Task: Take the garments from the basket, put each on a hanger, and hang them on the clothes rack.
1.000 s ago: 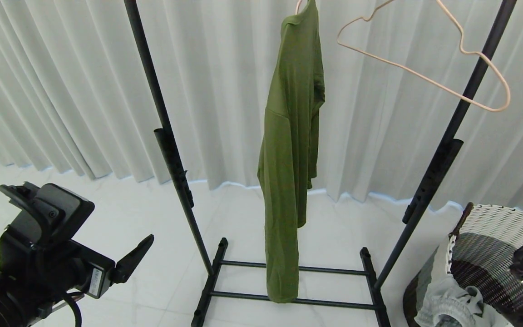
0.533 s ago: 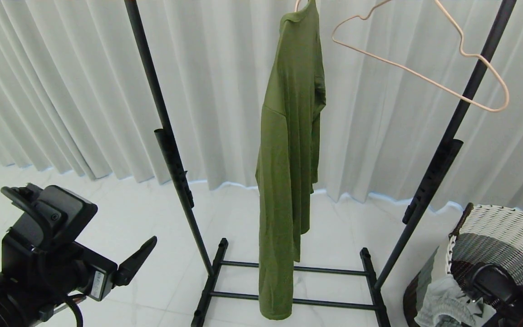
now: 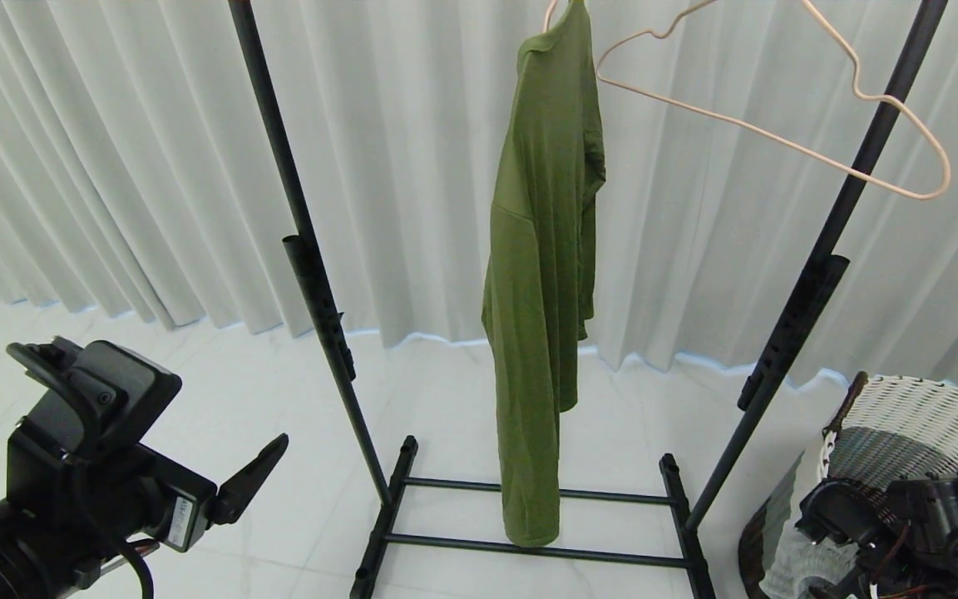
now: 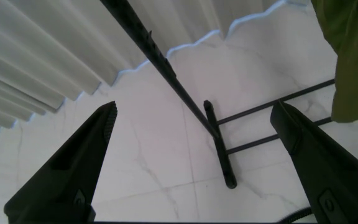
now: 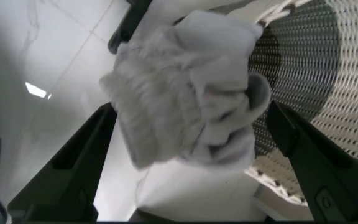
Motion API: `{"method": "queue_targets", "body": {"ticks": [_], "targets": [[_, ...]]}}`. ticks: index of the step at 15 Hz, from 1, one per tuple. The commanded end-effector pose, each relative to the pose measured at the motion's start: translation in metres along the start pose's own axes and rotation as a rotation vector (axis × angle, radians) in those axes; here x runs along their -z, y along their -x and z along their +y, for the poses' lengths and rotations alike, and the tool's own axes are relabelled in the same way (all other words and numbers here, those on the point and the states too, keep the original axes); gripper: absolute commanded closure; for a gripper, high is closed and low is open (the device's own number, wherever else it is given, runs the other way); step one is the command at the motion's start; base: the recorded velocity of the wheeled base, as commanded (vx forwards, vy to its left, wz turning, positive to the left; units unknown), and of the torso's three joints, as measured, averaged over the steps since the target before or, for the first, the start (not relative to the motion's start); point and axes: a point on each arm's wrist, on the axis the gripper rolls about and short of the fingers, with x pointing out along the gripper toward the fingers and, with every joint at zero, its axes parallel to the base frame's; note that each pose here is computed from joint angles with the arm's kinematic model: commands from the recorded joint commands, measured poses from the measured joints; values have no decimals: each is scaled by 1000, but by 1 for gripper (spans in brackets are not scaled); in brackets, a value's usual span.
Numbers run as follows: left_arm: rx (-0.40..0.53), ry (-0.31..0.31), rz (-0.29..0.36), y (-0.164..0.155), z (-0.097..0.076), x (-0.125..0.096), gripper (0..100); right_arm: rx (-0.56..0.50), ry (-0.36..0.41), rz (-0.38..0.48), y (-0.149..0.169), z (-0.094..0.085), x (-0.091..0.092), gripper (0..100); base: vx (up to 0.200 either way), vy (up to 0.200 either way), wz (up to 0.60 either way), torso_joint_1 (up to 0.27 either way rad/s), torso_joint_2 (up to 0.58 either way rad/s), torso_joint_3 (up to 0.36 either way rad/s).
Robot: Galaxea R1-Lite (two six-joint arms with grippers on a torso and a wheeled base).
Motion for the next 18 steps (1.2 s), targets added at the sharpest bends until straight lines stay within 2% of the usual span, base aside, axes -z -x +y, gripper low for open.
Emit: {"method": "queue_targets", "body": {"ticks": [1, 2, 5, 7, 10, 12, 15, 16, 18], "targets": [[7, -2, 1, -1, -1, 0, 0, -13, 6, 22, -6, 3, 2, 0, 0, 0, 0, 0, 0, 0], [10, -3, -1, -1, -2, 0, 0, -12, 4, 21, -6, 2, 2, 100, 0, 0, 0, 0, 0, 0], [17, -5, 9, 0, -4, 3, 0, 51, 0, 16, -4, 0, -1, 100, 0, 0, 0, 0, 0, 0], [18, -5, 10, 0, -4, 4, 0, 79, -8, -23, 3, -2, -3, 100, 0, 0, 0, 0, 0, 0], [19, -7, 12, 0, -4, 4, 0, 158, -19, -136, 21, -12, -19, 100, 0, 0, 0, 0, 0, 0], [19, -11, 15, 0, -4, 4, 0, 203, -28, -175, 35, -26, -36, 100, 0, 0, 0, 0, 0, 0], [18, -21, 18, 0, -4, 5, 0, 191, -20, -174, 72, -49, -64, 100, -200, 0, 0, 7, 1, 4], [17, -20, 18, 0, -4, 5, 0, 172, -9, -165, 97, -59, -76, 100, -200, 0, 0, 2, 7, -2], [17, -20, 18, 0, -4, 5, 0, 160, 2, -180, 125, -67, -85, 100, -200, 0, 0, -2, 0, 5]]}}
